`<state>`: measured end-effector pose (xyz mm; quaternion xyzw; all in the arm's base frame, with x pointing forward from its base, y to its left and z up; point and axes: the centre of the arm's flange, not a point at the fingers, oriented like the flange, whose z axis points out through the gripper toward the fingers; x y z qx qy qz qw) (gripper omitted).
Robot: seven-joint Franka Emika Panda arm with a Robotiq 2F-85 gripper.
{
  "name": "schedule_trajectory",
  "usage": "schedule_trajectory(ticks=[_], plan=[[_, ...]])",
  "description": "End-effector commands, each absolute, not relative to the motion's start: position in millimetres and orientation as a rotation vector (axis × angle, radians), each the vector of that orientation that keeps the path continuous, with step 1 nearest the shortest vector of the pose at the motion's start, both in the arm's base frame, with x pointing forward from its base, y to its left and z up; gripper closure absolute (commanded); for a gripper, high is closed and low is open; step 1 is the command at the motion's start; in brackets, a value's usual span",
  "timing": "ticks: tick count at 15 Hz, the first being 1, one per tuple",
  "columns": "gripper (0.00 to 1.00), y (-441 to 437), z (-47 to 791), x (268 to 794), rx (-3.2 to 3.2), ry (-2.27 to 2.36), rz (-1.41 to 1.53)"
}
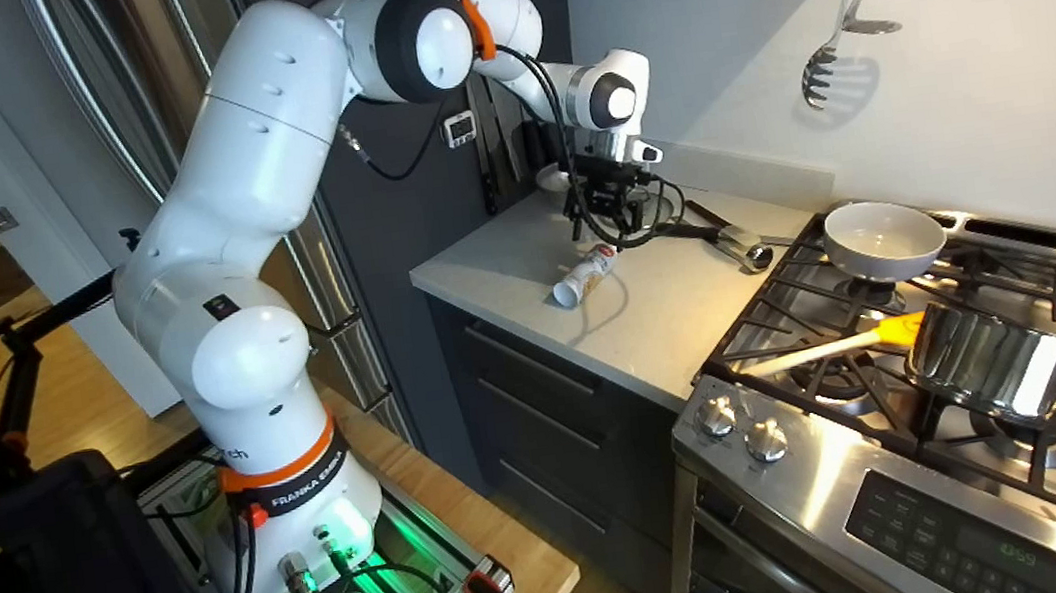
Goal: Pick up the fallen whipped cream container and place it the right way up on the kitchen counter
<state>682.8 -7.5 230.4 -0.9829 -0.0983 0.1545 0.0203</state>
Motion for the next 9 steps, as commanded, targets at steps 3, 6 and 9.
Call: schedule_trajectory(ticks=[3,6,9], plan=[[0.0,0.2,204.2,723.7,-3.008,-0.332,0.596],[0.0,4.8,195.3,731.2,-2.995,-0.35,0.657],[0.03,7.9,187.2,733.5,-2.978,-0.368,0.733]])
